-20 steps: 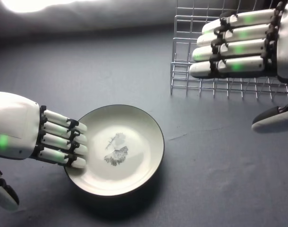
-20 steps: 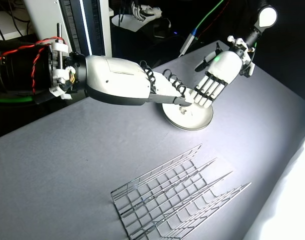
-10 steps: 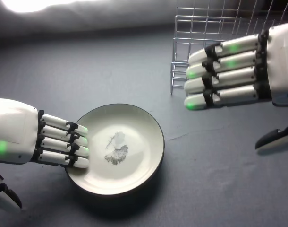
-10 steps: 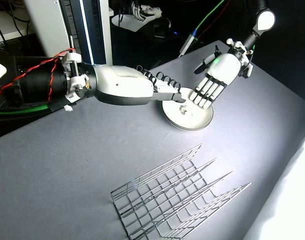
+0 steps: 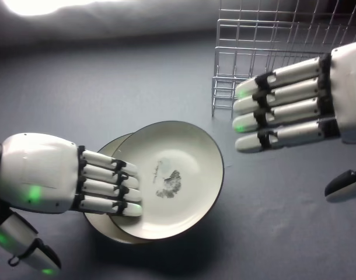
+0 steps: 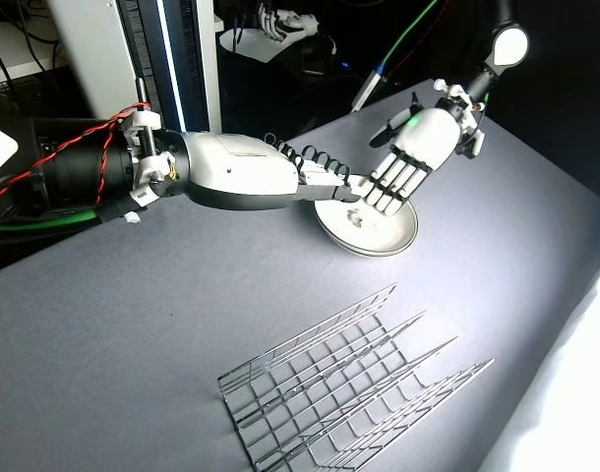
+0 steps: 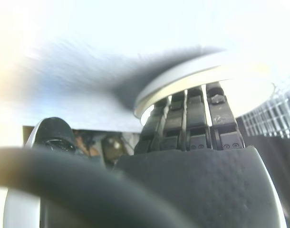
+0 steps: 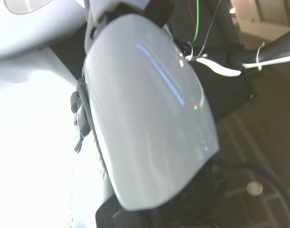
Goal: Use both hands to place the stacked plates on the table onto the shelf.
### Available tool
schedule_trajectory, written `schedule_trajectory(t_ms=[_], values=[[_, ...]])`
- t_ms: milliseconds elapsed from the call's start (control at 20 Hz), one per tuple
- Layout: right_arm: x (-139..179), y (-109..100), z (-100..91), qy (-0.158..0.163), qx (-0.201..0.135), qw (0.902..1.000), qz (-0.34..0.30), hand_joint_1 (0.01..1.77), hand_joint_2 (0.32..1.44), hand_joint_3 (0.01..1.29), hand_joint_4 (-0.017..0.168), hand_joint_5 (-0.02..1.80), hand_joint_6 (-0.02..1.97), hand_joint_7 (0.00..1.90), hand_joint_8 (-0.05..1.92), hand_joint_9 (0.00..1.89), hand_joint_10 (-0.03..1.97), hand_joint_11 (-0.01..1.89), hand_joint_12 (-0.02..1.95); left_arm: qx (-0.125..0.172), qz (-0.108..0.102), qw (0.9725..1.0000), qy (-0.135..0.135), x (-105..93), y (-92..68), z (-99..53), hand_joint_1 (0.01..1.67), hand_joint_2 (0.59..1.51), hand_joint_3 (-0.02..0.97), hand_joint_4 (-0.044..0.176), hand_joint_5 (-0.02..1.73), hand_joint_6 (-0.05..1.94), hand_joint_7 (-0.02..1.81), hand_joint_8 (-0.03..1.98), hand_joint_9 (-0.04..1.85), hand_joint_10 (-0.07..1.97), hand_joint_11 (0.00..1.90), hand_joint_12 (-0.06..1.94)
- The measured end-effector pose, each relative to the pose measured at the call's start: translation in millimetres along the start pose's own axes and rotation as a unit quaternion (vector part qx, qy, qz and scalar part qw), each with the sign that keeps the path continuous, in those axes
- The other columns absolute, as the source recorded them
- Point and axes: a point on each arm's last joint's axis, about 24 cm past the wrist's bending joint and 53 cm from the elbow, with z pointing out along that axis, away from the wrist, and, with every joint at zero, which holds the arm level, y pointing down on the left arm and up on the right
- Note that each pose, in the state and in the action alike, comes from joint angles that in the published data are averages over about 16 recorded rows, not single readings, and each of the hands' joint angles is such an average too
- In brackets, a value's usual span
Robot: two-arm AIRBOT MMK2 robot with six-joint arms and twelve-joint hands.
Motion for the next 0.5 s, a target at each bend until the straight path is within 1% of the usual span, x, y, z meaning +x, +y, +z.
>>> schedule_trajectory(t_ms=[150,250,350,500], values=[[5.4,-1.8,5.4,0.008,-0.005,0.9999,-0.007,0.02,1.23,0.01,0.004,0.09,0.02,0.08,0.00,0.08,0.01,0.01,0.20,0.006,0.001,1.0000,-0.007,-6.0,-6.3,10.9,0.01,1.116,0.030,-0.009,-0.01,-0.03,-0.01,-0.02,0.02,0.02,0.01,0.00],[9.4,-3.4,9.8,0.013,-0.009,0.9998,-0.012,0.06,1.22,0.01,0.004,0.09,0.02,0.08,0.00,0.08,0.01,0.01,0.20,0.010,0.002,0.9999,-0.012,-10.1,-9.6,17.5,0.01,1.116,0.030,-0.009,-0.01,-0.03,-0.01,-0.02,0.02,0.02,0.01,0.00],[13.0,-5.5,14.7,0.018,-0.012,0.9996,-0.016,0.14,1.21,0.01,0.004,0.08,0.02,0.07,0.00,0.07,0.01,0.01,0.18,0.012,0.003,0.9998,-0.016,-13.8,-12.0,23.0,0.01,1.116,0.029,-0.009,-0.01,-0.03,-0.01,-0.02,0.02,0.02,0.01,0.00],[16.4,-9.0,21.9,0.021,-0.014,0.9995,-0.018,0.30,1.16,0.01,0.004,0.07,0.02,0.06,0.00,0.06,0.01,0.01,0.17,0.015,0.005,0.9997,-0.020,-18.7,-14.4,29.1,0.01,1.116,0.027,-0.010,-0.01,-0.03,-0.01,-0.02,0.01,0.02,0.01,0.00]])
